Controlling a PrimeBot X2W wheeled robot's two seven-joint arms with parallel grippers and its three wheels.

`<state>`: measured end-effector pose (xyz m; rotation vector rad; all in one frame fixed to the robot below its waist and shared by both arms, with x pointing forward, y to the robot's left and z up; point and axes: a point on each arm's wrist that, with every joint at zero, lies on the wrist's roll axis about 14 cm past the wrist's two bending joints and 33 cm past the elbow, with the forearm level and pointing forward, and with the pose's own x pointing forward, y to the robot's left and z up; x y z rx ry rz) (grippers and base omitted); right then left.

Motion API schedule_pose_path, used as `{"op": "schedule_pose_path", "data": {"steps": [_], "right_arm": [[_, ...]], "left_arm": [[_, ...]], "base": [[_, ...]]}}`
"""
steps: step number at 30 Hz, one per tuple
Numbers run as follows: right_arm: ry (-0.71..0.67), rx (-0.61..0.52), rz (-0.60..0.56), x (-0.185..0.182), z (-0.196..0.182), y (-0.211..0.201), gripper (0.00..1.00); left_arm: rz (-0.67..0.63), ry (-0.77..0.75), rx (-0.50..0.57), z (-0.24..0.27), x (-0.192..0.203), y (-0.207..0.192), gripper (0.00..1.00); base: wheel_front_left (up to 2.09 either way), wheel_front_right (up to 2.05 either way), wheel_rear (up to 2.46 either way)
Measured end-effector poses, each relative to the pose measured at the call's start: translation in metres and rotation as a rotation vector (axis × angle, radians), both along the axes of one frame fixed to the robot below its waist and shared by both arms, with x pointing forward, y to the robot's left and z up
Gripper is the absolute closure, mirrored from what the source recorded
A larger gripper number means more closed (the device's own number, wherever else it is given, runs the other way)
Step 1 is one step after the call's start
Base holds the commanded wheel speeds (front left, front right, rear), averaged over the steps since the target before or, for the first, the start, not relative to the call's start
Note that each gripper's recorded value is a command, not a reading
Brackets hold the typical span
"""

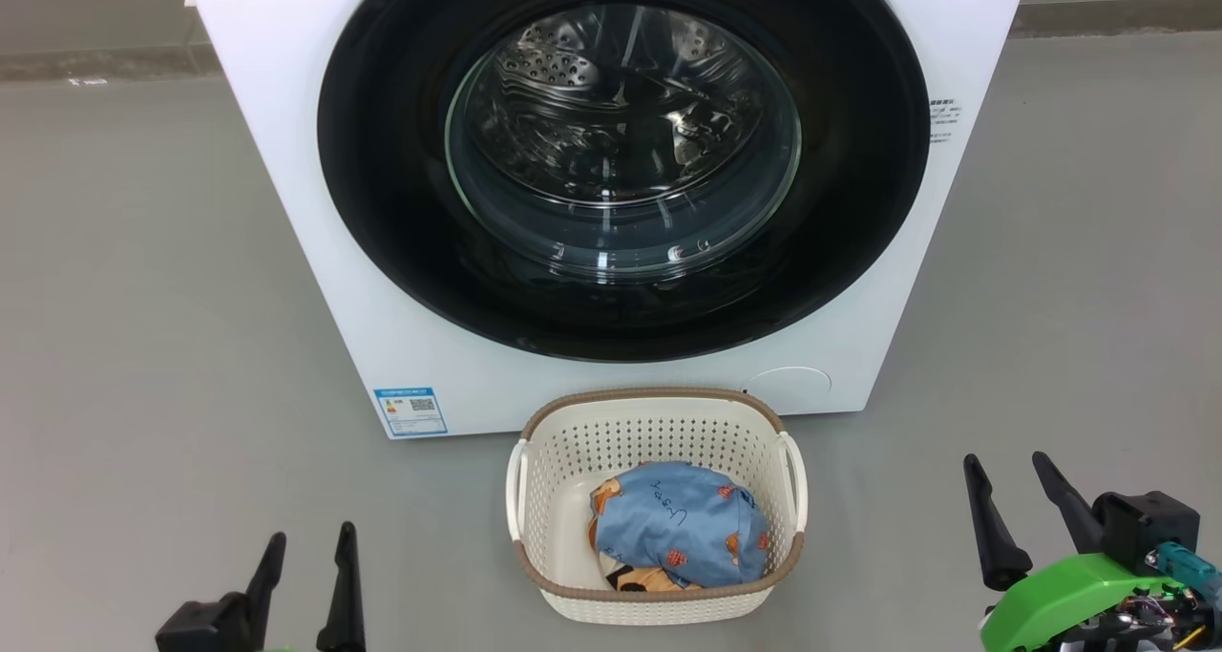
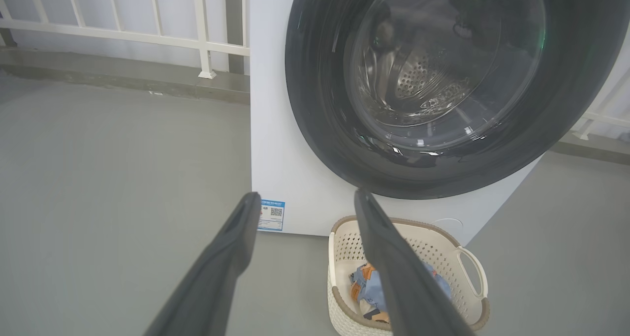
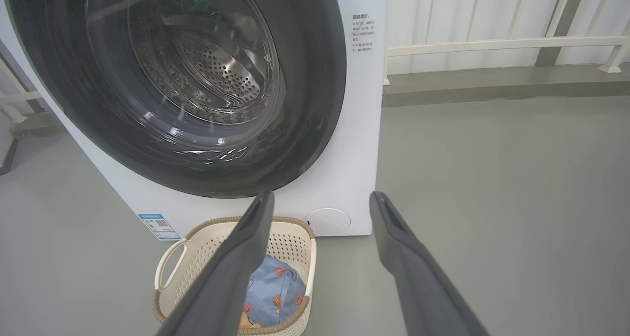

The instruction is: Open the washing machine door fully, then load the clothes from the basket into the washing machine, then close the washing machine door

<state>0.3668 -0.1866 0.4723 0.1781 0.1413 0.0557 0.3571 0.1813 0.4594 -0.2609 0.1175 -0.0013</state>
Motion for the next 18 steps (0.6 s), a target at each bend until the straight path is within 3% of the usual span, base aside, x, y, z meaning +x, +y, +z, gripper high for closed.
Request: {"op": "schedule_pose_path", "data": {"steps": [18], "right_arm": [[-0.037,-0.193,0.041,0.0026,0.0075,0.0016,0.00]], "left_arm": [[0.000,-0.026,0.171,0.0005,-0.0020,0.0052,0.00]], "base": [[0.00,0.00,0.00]]}}
